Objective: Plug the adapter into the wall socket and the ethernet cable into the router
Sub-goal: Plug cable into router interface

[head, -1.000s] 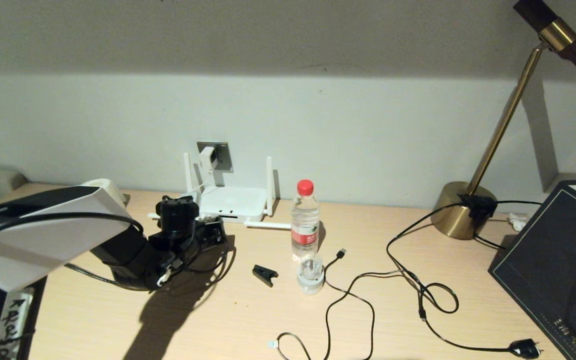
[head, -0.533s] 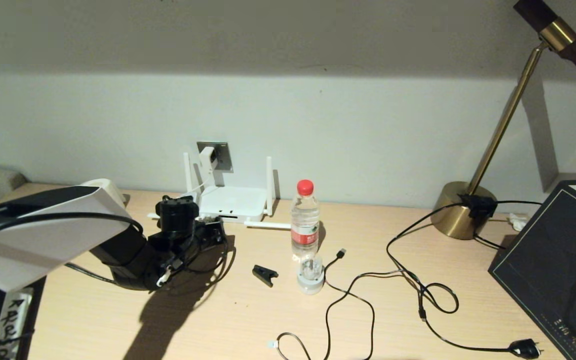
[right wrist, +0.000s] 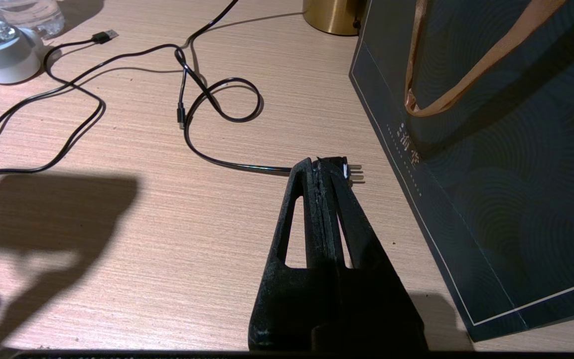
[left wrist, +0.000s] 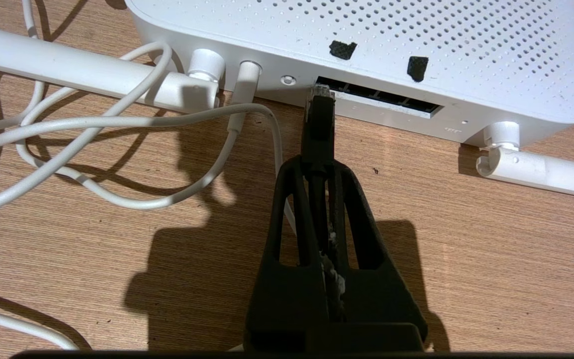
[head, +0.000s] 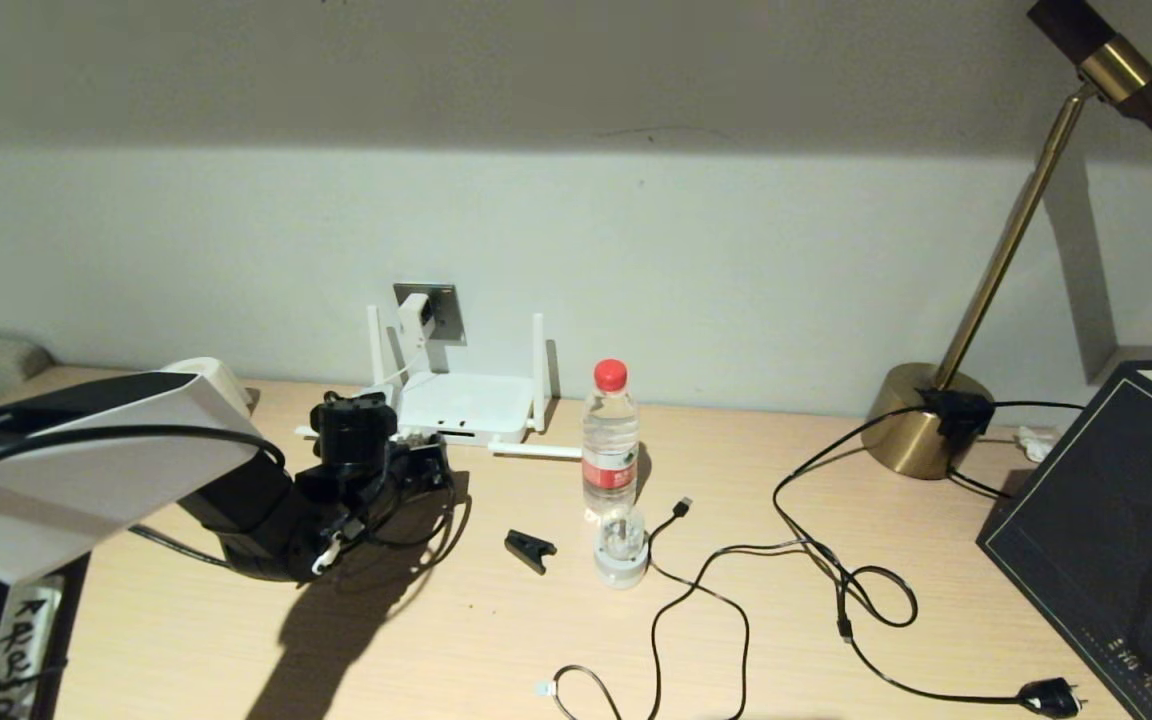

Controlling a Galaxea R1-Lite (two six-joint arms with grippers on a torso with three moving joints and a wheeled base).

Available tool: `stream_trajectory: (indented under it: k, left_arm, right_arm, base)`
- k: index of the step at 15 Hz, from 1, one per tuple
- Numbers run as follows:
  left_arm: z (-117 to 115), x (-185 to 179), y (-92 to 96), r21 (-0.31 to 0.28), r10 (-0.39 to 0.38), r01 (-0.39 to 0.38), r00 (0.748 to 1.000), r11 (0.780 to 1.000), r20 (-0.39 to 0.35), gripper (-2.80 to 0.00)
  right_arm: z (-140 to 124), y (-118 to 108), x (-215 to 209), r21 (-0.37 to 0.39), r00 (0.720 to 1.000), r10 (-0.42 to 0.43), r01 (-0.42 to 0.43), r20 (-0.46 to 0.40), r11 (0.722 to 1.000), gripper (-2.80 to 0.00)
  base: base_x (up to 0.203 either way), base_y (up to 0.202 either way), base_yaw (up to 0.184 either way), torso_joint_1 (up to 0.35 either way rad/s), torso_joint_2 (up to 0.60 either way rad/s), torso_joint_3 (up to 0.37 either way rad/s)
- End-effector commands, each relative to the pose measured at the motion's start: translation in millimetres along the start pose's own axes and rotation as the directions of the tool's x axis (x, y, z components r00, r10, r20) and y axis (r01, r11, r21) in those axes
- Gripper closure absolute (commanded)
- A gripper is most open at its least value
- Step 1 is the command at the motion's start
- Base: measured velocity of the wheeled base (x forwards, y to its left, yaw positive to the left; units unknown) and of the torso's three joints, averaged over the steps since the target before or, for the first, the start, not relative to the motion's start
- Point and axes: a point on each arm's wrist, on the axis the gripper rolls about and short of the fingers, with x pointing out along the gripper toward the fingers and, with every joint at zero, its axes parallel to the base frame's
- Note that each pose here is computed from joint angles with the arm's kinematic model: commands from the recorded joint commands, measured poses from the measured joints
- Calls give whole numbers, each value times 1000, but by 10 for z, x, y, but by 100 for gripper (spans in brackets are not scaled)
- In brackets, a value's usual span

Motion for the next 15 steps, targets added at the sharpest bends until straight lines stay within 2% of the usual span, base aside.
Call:
stream_trajectory:
  k: [1,15]
  left_arm:
    - [7,-2,-5,-2,-1,1,1000,1000,6,0]
    - [-17,12,-29,2,-8,8,1000,1000,11,0]
  right_arm:
    - [2,0,0,-1,1000,1,-1,-2,1000,0]
    - [-1,0,1,-1,1000,1,-1,-3,1000,0]
  base:
    - [0,0,0,0,0,0]
    - [0,0,0,0,0,0]
